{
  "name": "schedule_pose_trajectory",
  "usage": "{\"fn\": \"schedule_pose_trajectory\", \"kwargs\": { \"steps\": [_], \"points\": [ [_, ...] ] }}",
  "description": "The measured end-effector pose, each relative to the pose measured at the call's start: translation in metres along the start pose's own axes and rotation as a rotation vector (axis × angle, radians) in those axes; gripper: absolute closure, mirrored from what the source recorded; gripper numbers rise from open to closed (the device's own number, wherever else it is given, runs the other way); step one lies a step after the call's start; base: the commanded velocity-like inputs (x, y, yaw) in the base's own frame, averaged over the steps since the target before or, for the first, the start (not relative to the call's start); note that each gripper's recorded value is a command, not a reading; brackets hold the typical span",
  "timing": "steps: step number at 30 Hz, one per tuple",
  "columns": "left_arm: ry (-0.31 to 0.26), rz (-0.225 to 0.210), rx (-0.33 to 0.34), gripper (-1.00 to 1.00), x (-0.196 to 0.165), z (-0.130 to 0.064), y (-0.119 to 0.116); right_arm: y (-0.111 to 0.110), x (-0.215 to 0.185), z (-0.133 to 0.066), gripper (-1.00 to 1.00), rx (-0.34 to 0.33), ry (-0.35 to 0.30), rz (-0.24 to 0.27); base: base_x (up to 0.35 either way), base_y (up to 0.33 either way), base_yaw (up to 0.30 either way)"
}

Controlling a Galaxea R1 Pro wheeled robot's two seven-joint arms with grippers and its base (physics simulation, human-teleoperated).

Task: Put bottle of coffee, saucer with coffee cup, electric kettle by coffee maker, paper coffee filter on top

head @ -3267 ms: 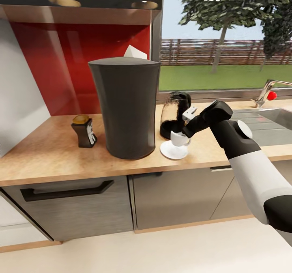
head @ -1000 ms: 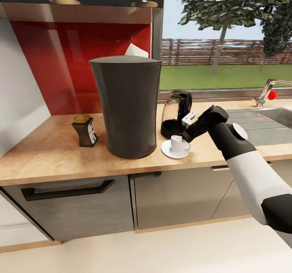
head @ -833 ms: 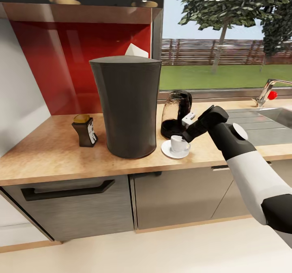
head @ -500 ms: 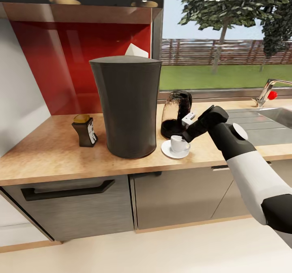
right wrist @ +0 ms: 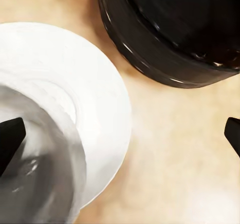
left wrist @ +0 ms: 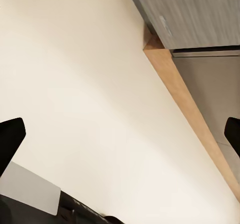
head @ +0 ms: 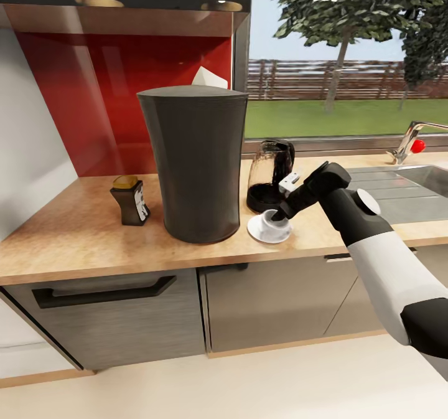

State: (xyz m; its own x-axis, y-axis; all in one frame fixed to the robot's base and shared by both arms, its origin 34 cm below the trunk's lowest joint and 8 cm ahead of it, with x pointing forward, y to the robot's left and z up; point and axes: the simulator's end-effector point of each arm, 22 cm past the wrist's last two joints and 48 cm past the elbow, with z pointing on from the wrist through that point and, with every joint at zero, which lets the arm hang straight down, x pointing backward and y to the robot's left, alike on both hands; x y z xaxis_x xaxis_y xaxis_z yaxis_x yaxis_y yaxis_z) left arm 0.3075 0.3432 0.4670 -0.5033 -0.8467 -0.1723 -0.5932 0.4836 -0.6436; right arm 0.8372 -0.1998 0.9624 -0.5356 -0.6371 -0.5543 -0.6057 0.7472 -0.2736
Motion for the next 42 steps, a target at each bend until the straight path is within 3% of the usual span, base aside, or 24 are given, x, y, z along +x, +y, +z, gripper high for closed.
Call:
{"fn": "schedule_pose_trajectory", "kwargs": {
  "steps": [14, 42],
  "points": [
    [0.0, 0.0, 0.0, -1.0, 0.0, 0.0, 0.0, 0.0, 0.0, 0.0, -1.0, 0.0, 0.0, 0.0, 0.0, 0.0, 0.0],
    [0.001, 0.0, -0.002, -1.0, -0.007, -0.025, -0.024, -0.013, -0.02, -0.028, -1.0, 0.0, -0.004, 0.002, 0.0, 0.0, 0.0]
  ]
}}
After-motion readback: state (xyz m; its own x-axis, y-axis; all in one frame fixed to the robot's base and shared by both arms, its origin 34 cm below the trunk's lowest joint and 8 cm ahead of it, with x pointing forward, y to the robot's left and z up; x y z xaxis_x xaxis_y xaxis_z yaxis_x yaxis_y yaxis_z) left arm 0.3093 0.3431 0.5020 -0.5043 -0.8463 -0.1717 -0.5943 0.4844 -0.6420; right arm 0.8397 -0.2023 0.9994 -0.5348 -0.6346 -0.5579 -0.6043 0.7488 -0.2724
